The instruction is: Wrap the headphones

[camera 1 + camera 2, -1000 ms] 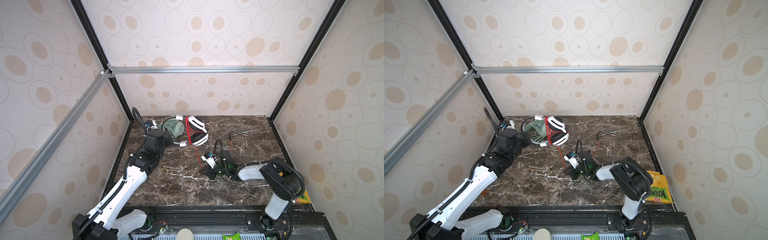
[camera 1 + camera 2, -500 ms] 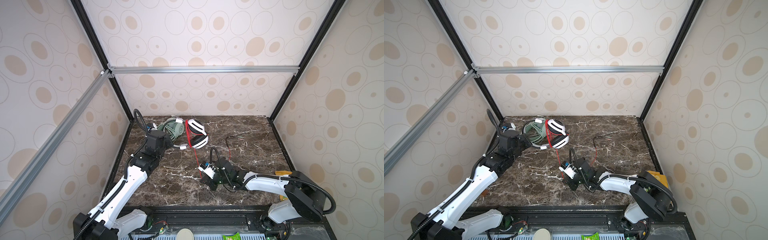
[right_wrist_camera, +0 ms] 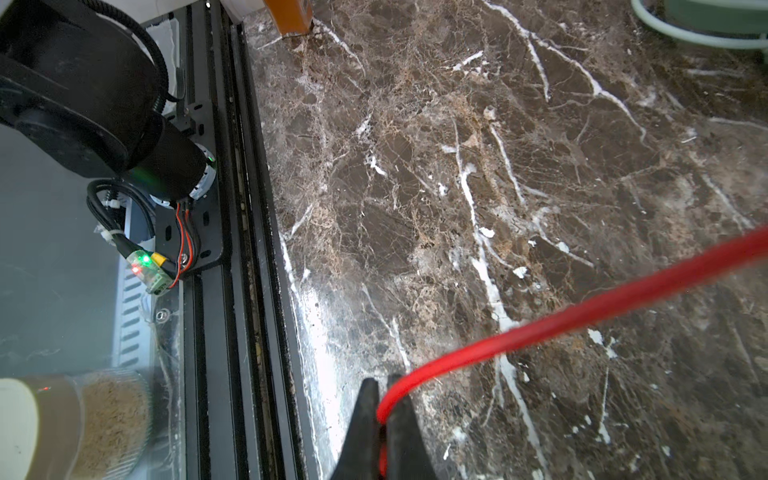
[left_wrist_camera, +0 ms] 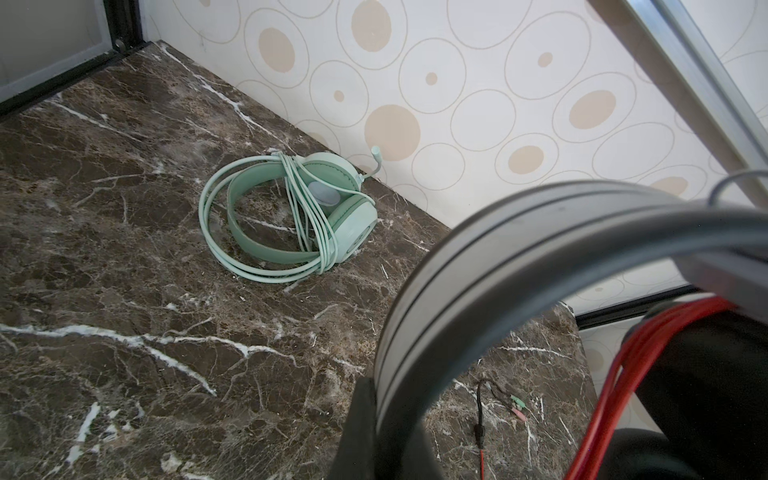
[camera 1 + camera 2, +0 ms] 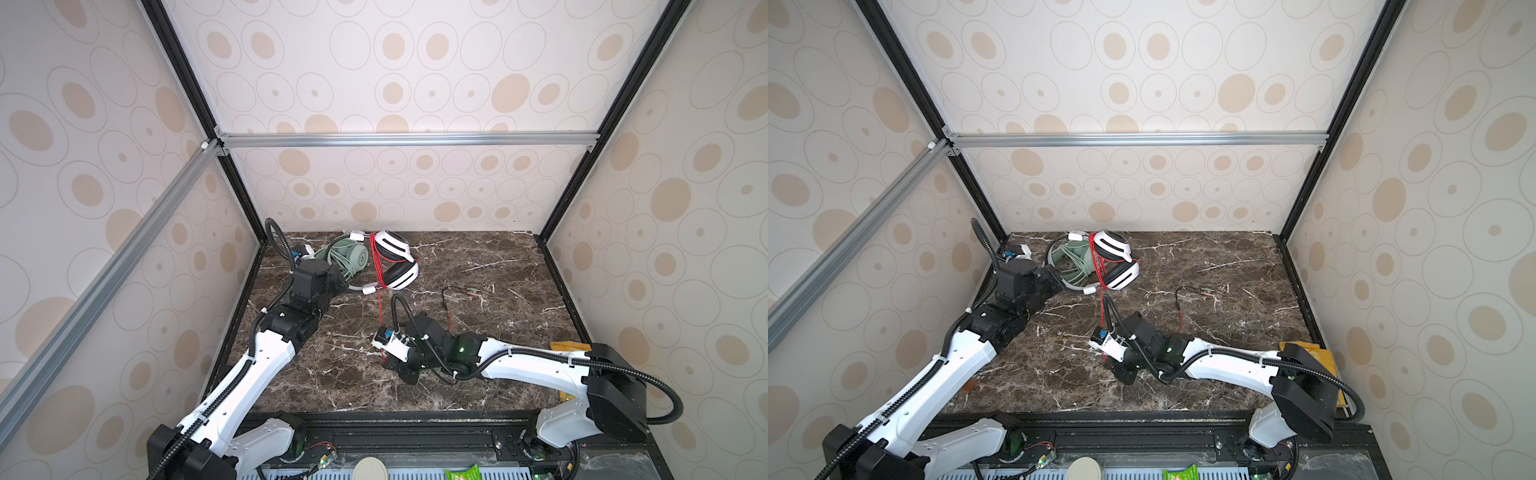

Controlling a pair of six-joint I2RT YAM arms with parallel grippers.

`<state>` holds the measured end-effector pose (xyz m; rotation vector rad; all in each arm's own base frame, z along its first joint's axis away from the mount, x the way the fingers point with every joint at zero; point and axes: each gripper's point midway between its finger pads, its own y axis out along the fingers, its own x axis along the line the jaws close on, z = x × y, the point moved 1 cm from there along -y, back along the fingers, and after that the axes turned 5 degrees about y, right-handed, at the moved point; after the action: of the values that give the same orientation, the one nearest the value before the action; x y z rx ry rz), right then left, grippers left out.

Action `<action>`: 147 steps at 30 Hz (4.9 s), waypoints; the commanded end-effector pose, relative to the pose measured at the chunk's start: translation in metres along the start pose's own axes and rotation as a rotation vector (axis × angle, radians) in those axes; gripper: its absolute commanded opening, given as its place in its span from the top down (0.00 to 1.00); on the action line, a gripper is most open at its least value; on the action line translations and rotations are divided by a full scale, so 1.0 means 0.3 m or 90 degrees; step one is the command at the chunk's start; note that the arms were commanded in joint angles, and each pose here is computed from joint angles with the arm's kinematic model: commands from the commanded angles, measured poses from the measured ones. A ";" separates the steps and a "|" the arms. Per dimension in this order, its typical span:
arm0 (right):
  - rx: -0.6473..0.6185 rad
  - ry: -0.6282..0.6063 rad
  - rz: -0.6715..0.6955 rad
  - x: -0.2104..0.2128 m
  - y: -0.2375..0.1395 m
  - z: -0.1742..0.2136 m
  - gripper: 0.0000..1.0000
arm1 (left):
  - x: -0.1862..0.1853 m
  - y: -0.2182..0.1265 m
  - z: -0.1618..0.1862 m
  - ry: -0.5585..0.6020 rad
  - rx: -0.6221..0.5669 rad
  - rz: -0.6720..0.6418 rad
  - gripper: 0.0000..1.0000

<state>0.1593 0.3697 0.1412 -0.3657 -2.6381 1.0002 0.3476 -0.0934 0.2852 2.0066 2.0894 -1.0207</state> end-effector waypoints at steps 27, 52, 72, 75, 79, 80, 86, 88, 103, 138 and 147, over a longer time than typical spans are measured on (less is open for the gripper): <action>0.006 -0.176 0.312 -0.100 -0.529 -0.189 1.00 | -0.069 0.018 -0.069 0.041 -0.060 -0.039 1.00; -0.073 -0.247 0.538 -0.338 -0.667 -0.527 0.94 | -0.226 0.014 0.054 0.134 -0.002 0.066 1.00; -0.104 -0.196 0.543 -0.544 -0.677 -0.749 0.76 | -0.237 0.008 0.056 0.137 0.000 0.077 1.00; -0.111 -0.190 0.548 -0.563 -0.707 -0.779 0.75 | -0.236 0.008 0.055 0.138 -0.001 0.076 1.00; -0.108 -0.181 0.565 -0.591 -0.734 -0.791 0.71 | -0.234 0.007 0.053 0.139 -0.004 0.075 1.00; -0.107 -0.179 0.569 -0.599 -0.737 -0.791 0.71 | -0.232 0.009 0.056 0.140 -0.004 0.074 1.00; -0.102 -0.152 0.555 -0.597 -0.747 -0.753 0.71 | -0.218 0.025 0.066 0.147 -0.005 0.060 1.00; -0.095 -0.138 0.550 -0.591 -0.741 -0.708 0.70 | -0.213 0.024 0.059 0.146 -0.014 0.054 1.00; -0.241 0.331 0.460 -0.650 -0.842 -0.090 0.65 | -0.303 0.008 -0.121 0.111 -0.102 0.046 1.00; -0.375 0.368 -0.037 -0.477 -0.342 -0.163 0.47 | -0.569 -0.352 -0.467 -0.026 -0.141 0.271 1.00; -0.384 0.369 -0.067 -0.508 -0.264 -0.235 0.50 | -0.554 -0.380 -0.468 -0.023 -0.137 0.270 1.00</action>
<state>0.3084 0.2915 0.1924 -0.5806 -2.2489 0.0923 0.3415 -0.1690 0.4724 2.2471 1.7235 -0.7681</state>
